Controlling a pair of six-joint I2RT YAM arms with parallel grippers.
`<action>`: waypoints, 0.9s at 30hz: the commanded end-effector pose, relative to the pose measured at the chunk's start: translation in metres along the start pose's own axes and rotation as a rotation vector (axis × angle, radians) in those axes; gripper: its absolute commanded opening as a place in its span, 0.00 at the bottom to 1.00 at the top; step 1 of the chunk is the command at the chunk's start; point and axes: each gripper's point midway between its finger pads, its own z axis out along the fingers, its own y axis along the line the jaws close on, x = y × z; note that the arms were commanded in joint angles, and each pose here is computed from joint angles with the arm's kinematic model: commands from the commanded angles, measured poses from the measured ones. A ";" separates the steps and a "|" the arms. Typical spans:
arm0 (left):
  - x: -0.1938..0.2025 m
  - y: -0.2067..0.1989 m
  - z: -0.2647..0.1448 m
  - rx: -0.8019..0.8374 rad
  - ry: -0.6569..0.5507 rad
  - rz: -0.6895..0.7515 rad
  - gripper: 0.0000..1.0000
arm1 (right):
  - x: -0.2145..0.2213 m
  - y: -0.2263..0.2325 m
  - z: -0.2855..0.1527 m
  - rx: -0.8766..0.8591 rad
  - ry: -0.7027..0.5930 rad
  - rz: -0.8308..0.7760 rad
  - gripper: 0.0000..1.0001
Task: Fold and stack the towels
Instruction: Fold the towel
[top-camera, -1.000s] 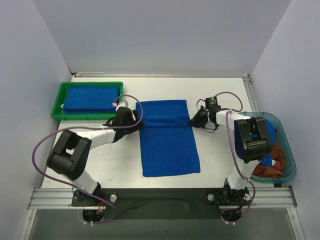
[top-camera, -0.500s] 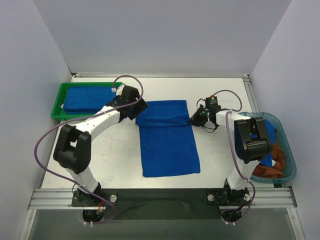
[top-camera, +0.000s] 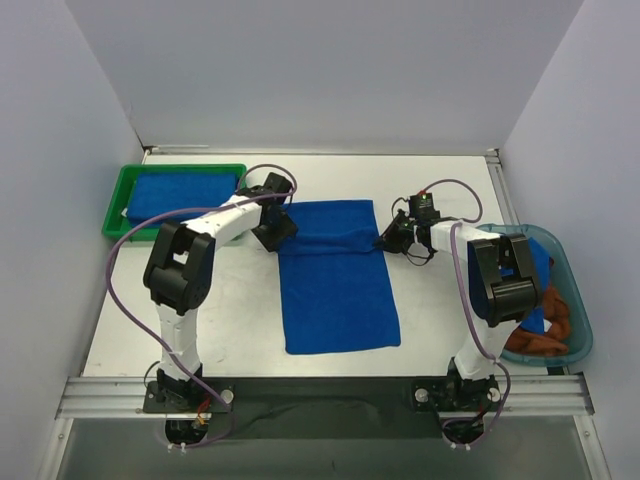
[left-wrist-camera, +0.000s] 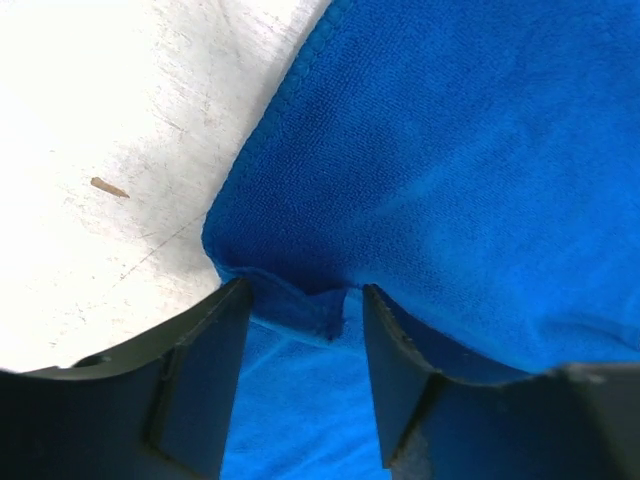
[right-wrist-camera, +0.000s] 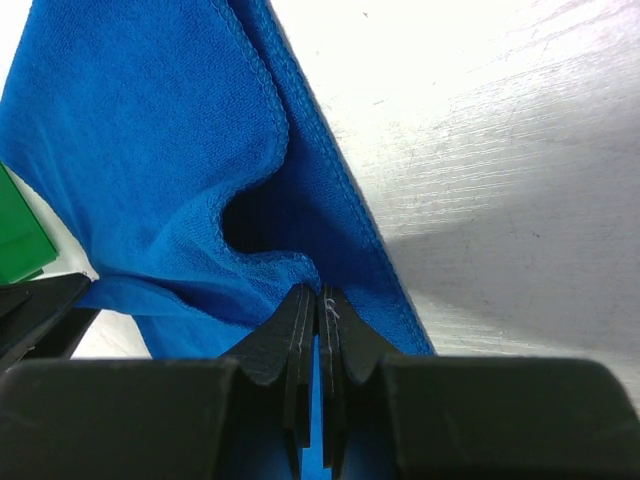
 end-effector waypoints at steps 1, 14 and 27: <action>-0.003 -0.003 -0.006 -0.031 0.011 0.014 0.58 | 0.002 0.002 0.000 -0.003 0.006 -0.020 0.00; -0.006 0.011 -0.025 -0.034 -0.022 0.034 0.32 | 0.000 0.007 -0.005 -0.020 -0.010 -0.023 0.00; 0.023 0.030 -0.028 0.105 0.019 0.053 0.35 | 0.003 0.006 -0.014 -0.015 -0.016 -0.026 0.00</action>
